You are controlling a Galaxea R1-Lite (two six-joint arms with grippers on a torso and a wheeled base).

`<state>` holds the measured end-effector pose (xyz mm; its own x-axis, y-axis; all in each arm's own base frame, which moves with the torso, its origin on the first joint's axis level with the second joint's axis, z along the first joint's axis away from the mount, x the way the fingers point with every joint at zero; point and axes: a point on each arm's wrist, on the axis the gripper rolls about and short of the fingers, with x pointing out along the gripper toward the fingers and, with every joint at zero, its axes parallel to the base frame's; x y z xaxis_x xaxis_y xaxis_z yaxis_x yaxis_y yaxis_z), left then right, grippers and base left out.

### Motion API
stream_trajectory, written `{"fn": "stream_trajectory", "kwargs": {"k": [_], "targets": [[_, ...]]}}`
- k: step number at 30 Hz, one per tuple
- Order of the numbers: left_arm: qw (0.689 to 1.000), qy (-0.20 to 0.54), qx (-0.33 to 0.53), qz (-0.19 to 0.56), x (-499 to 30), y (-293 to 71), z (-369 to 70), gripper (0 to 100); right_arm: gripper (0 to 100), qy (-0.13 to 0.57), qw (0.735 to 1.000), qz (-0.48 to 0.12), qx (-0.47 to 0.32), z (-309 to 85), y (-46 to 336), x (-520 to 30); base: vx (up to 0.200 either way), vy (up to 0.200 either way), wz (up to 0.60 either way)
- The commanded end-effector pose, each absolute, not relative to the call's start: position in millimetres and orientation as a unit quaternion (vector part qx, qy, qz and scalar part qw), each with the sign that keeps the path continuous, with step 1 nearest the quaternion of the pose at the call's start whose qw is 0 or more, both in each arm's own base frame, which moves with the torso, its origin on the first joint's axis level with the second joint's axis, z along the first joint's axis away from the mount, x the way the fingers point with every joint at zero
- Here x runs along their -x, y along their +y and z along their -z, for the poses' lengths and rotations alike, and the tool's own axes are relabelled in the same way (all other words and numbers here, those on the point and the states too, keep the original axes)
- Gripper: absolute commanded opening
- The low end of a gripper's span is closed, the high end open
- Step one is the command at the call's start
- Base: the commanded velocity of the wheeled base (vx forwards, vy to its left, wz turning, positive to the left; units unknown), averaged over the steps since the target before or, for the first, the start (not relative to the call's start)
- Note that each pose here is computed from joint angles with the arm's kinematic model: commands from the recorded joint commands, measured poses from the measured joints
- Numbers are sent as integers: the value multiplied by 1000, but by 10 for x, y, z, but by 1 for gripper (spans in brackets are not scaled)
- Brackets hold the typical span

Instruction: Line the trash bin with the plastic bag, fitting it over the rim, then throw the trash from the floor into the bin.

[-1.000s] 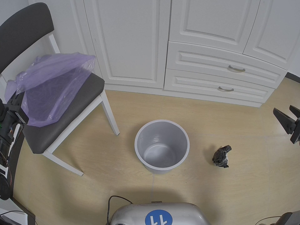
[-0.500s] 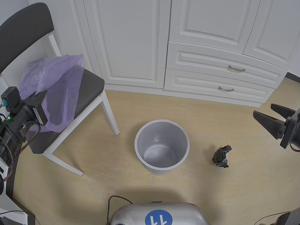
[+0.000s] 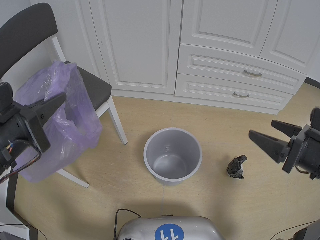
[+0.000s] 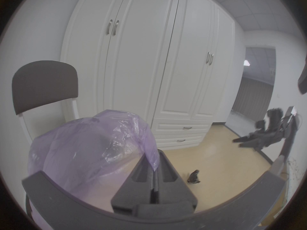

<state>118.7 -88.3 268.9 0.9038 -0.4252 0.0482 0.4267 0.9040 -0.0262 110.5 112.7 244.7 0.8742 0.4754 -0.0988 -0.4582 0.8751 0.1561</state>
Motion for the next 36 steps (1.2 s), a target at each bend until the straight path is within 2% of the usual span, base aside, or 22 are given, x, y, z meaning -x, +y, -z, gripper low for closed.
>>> {"fn": "stream_trajectory", "kwargs": {"k": [1, 9, 16, 18, 20, 23, 27, 36], "targets": [[961, -45, 48, 270, -929, -849, -2780, 0, 100, 106, 960, -255, -40, -2181, 1360, -1211, 0, 0, 0], [955, -63, 55, 283, -811, -777, -2818, 0, 100, 118, 959, -257, -32, -2001, 1559, -1351, 0, 0, 0], [947, -59, 55, 312, -778, -829, -2808, 0, 100, 118, 958, -258, -39, -1998, 1578, -1364, 0, 0, 0], [935, -50, 51, 346, -809, -991, -2823, 0, 100, 110, 959, -258, -45, -2039, 1550, -1347, 0, 0, 0], [934, -49, 50, 349, -810, -1001, -2823, 0, 100, 110, 959, -258, -45, -2039, 1550, -1347, 0, 0, 0], [913, -34, 49, 403, -749, -1183, -2809, 0, 100, 96, 960, -255, -55, -2111, 1492, -1327, 0, 0, 0], [894, -19, 39, 445, -626, -1224, -2695, 0, 100, 89, 961, -254, -71, -2129, 1511, -1358, 0, 0, 0], [874, -6, 33, 486, -521, -1266, -2621, 0, 100, 53, 954, -262, -133, -2133, 1677, -1531, 0, 0, 0]]}}
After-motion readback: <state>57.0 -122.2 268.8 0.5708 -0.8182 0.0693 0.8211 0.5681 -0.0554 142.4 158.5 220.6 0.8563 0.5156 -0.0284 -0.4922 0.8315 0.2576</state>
